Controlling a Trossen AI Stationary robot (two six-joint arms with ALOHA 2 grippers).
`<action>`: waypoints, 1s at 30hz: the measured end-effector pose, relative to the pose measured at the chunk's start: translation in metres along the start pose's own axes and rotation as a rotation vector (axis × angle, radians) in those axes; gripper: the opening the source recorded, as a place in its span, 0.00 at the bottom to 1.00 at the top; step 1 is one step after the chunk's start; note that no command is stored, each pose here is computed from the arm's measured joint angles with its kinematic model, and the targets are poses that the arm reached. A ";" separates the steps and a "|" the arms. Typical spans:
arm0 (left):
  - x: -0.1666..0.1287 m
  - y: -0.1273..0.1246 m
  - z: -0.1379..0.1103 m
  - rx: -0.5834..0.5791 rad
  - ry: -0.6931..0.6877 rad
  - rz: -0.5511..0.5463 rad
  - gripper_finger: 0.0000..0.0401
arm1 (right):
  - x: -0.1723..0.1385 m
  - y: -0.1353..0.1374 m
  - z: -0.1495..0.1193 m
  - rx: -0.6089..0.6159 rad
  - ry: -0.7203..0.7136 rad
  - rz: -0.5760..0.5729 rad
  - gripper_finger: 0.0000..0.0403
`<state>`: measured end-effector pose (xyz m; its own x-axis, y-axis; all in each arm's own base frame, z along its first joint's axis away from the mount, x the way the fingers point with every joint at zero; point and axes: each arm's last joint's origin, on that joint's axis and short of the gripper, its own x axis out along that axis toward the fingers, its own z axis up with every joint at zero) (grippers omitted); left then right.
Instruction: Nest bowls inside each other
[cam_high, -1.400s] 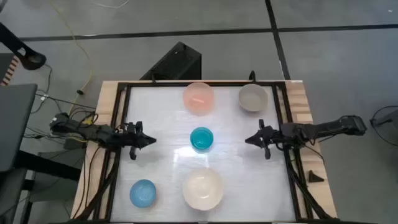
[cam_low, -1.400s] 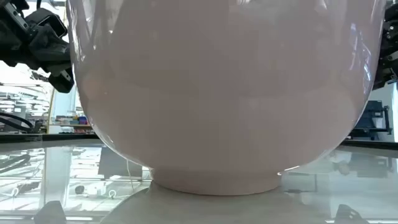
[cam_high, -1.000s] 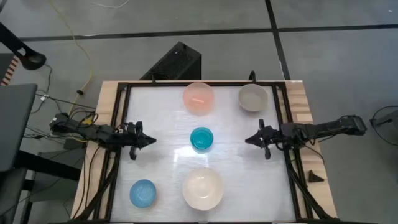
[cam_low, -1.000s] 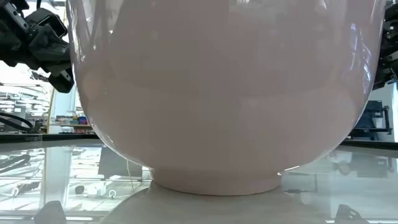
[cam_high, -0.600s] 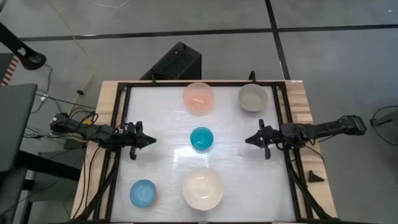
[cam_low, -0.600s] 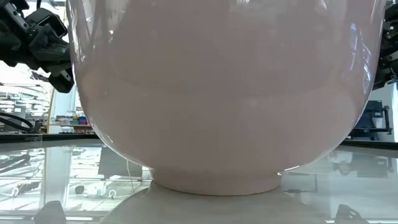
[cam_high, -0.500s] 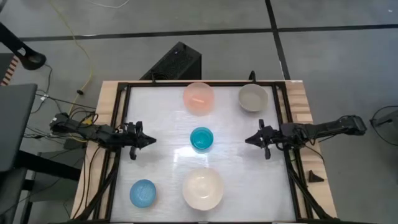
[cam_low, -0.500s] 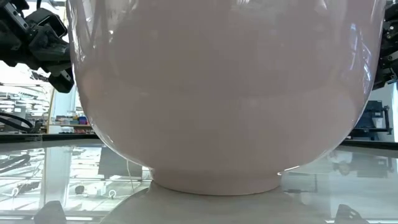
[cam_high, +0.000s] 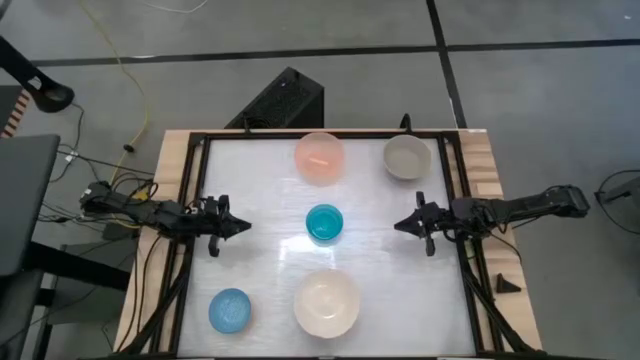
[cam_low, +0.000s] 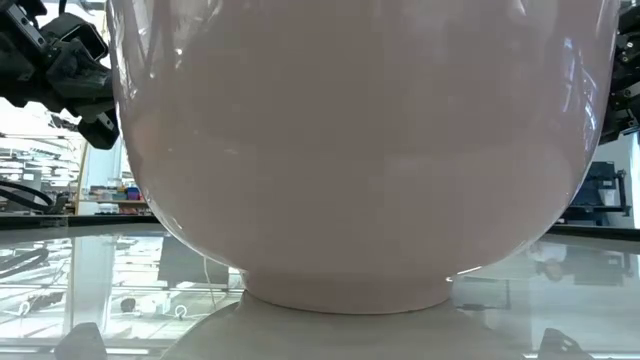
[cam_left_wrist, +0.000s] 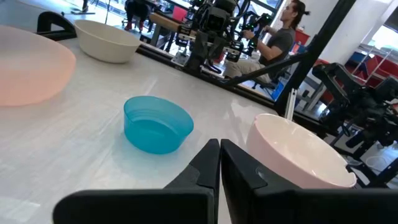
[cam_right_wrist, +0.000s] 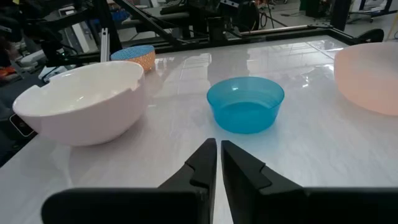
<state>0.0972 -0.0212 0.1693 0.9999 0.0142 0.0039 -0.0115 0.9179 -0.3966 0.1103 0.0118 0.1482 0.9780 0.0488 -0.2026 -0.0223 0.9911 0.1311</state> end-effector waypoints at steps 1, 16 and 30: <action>0.000 0.000 0.000 0.004 -0.004 0.008 0.00 | 0.000 0.000 0.000 0.000 0.000 -0.001 0.15; -0.001 0.007 0.005 -0.531 -0.215 0.234 0.00 | 0.000 0.000 0.000 0.000 -0.001 0.000 0.15; -0.002 0.010 0.006 -0.641 -0.281 0.295 0.00 | -0.001 0.001 0.011 0.364 -0.117 0.023 0.15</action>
<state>0.0948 -0.0100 0.1705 0.9153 0.4024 0.0150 -0.1841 0.4513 -0.8732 0.1120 0.0116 0.1595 0.9956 0.0349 -0.0865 0.0104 0.8801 0.4747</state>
